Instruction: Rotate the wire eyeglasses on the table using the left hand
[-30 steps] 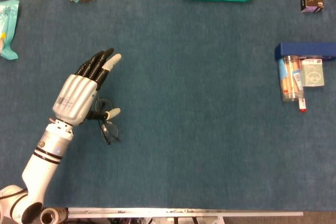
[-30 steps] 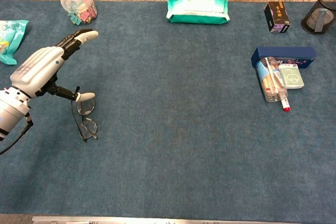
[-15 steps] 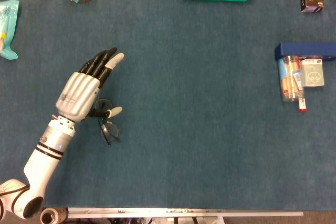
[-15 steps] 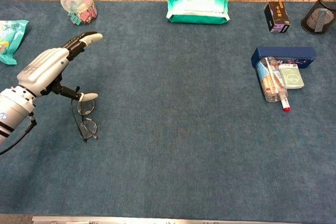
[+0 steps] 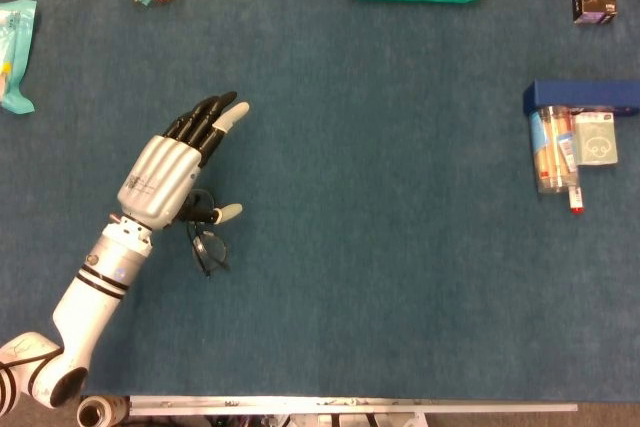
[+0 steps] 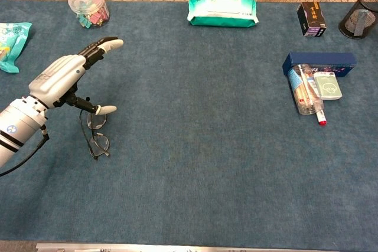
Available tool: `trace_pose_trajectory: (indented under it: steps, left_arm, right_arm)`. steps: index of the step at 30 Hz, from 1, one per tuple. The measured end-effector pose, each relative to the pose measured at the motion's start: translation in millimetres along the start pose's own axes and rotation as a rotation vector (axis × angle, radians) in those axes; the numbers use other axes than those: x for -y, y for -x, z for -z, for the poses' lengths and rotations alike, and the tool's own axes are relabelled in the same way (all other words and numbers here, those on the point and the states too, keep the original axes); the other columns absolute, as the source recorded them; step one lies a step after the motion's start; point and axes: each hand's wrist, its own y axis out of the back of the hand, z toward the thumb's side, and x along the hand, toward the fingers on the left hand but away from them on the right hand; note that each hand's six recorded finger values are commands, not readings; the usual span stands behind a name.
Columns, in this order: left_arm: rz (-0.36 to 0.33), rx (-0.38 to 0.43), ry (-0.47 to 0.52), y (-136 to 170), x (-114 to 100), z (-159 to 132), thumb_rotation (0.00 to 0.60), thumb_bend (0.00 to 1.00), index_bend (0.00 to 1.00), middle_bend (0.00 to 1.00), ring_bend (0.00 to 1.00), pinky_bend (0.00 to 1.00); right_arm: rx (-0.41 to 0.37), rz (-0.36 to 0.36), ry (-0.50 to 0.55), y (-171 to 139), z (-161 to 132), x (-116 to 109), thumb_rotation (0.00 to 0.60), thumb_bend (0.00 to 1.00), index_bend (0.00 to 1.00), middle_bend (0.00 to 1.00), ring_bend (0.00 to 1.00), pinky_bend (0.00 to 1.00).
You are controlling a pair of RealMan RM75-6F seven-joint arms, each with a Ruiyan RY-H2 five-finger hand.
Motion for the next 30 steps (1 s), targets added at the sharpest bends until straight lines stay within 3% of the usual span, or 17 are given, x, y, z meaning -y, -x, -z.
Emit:
trace_pose_trajectory:
  steps: [16,30]
  left_arm:
    - [0.013,0.003,-0.010,0,2,6,0.600,0.07,0.02,0.00,0.00,0.15]
    - [-0.012,-0.011,-0.063,24,-21,10,0.600,0.07,0.02,0.00,0.00,0.15]
  right_arm:
    - [-0.003,0.002,-0.004,3,-3,-1,0.600,0.00,0.00,0.07,0.00,0.21]
    - [-0.015,-0.001,0.003,4,-4,1,0.600,0.00,0.00,0.07,0.00,0.21]
